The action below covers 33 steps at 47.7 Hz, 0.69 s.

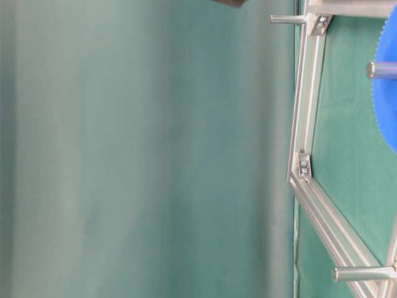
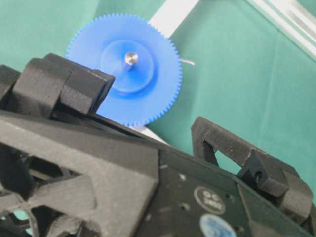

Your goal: Find the location of the shaft and insert the gear.

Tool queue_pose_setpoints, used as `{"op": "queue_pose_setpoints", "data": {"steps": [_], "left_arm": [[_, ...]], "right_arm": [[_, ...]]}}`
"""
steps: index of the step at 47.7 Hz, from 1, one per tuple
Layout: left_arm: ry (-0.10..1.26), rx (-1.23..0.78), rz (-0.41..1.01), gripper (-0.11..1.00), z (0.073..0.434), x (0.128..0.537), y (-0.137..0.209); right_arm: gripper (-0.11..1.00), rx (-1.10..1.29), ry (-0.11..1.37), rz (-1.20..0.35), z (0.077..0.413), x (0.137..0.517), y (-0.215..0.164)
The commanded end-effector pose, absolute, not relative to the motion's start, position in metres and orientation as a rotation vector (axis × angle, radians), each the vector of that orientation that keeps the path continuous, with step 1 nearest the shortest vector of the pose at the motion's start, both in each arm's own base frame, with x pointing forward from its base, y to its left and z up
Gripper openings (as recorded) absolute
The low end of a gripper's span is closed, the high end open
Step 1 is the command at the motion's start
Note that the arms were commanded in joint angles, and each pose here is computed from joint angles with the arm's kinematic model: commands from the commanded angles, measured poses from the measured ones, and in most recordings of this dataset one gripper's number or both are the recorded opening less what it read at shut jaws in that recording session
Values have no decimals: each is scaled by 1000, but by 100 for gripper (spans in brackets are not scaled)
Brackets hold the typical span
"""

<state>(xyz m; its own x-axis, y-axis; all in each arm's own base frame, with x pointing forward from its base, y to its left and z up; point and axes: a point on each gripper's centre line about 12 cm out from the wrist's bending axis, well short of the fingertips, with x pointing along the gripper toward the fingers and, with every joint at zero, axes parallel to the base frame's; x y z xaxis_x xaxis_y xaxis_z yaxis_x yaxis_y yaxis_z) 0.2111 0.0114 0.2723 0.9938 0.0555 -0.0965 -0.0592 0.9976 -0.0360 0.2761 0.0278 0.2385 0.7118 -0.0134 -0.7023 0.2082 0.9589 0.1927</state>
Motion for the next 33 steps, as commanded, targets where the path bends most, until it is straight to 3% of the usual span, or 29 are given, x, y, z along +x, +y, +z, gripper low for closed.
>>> {"op": "queue_pose_setpoints", "data": {"steps": [1, 33], "left_arm": [[71, -41, 56, 0, 282, 214, 11], [68, -41, 56, 0, 282, 214, 11]], "right_arm": [[90, 265, 730, -111, 248, 271, 27], [90, 206, 717, -99, 233, 253, 23]]}}
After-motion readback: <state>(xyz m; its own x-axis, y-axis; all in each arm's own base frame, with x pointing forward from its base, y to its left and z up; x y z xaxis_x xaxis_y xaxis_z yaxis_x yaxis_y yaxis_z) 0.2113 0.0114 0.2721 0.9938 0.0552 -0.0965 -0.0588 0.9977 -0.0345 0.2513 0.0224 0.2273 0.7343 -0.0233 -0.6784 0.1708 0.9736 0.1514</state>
